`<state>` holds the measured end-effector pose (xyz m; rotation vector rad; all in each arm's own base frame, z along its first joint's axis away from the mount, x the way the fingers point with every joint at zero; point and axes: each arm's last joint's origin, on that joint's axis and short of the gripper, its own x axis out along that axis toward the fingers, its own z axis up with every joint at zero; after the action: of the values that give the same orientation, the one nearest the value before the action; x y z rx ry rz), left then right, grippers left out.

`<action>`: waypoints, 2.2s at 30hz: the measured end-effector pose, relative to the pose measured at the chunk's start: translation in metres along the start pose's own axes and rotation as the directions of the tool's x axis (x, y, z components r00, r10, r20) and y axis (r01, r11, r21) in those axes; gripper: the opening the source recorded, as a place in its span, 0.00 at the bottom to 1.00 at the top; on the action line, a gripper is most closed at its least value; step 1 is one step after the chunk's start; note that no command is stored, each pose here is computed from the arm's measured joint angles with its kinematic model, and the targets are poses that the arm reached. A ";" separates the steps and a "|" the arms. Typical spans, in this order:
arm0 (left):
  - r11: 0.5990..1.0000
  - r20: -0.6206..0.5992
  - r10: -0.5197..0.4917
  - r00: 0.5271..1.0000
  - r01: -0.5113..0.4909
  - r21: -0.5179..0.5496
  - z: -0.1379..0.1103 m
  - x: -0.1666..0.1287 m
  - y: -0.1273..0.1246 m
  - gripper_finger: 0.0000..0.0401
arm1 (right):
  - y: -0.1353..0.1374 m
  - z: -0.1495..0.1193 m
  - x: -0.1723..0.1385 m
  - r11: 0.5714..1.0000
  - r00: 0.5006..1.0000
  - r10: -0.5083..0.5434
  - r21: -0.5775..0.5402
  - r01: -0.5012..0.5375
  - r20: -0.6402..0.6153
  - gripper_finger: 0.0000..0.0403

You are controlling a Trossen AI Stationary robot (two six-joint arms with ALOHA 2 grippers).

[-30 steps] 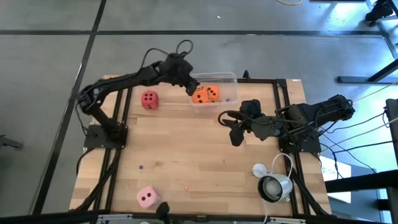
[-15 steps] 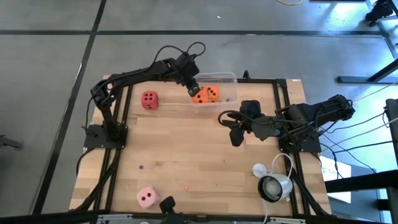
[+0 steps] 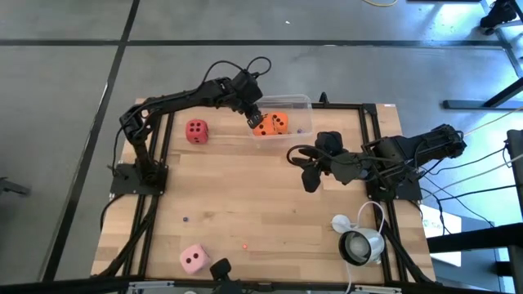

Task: Pick & Place Dice
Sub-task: Put the small yellow dice into the transparent bin

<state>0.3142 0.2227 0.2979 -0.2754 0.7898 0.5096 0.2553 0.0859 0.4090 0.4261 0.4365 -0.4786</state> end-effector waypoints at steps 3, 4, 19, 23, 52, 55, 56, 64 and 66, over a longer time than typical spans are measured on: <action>1.000 0.000 0.006 1.000 -0.006 0.003 0.000 0.000 0.000 0.04 | 0.000 0.000 0.000 1.000 1.000 0.000 0.003 0.000 0.000 0.43; 1.000 0.000 0.006 1.000 -0.006 0.003 0.000 0.000 0.000 0.05 | 0.000 0.000 0.000 1.000 1.000 0.000 0.003 0.000 0.000 0.43; 0.998 0.005 -0.033 0.999 0.033 0.045 0.000 0.000 -0.006 0.34 | 0.000 0.000 0.000 1.000 1.000 0.000 0.004 0.000 0.000 0.43; 0.999 0.013 -0.030 0.999 0.030 0.023 0.001 -0.001 -0.006 0.44 | 0.000 0.000 0.000 1.000 1.000 0.000 0.003 0.000 0.000 0.43; 0.933 0.126 -0.138 0.982 0.172 -0.317 0.011 -0.023 0.015 0.47 | 0.000 0.000 0.000 1.000 1.000 0.000 0.004 0.000 0.000 0.43; 0.930 0.131 -0.152 0.980 0.187 -0.318 0.011 -0.024 0.014 0.47 | -0.002 0.001 0.000 0.999 0.998 -0.042 0.003 0.042 0.038 0.43; 0.922 0.131 -0.169 0.977 0.204 -0.329 0.011 -0.025 0.014 0.47 | -0.003 0.002 0.002 0.997 0.995 -0.076 0.002 0.076 0.061 0.43; 0.793 0.169 -0.369 0.914 0.404 -0.456 0.014 -0.028 0.017 0.47 | -0.024 0.016 0.028 0.982 0.982 -0.182 0.056 0.180 0.042 0.30; 0.764 0.190 -0.404 0.895 0.444 -0.468 0.016 -0.028 0.016 0.47 | -0.034 0.025 0.038 0.975 0.979 -0.200 0.103 0.195 0.037 0.23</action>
<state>0.2990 0.2334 0.3291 -0.8982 0.4788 0.2803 0.2751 0.0340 0.4012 0.4680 0.4125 -0.7045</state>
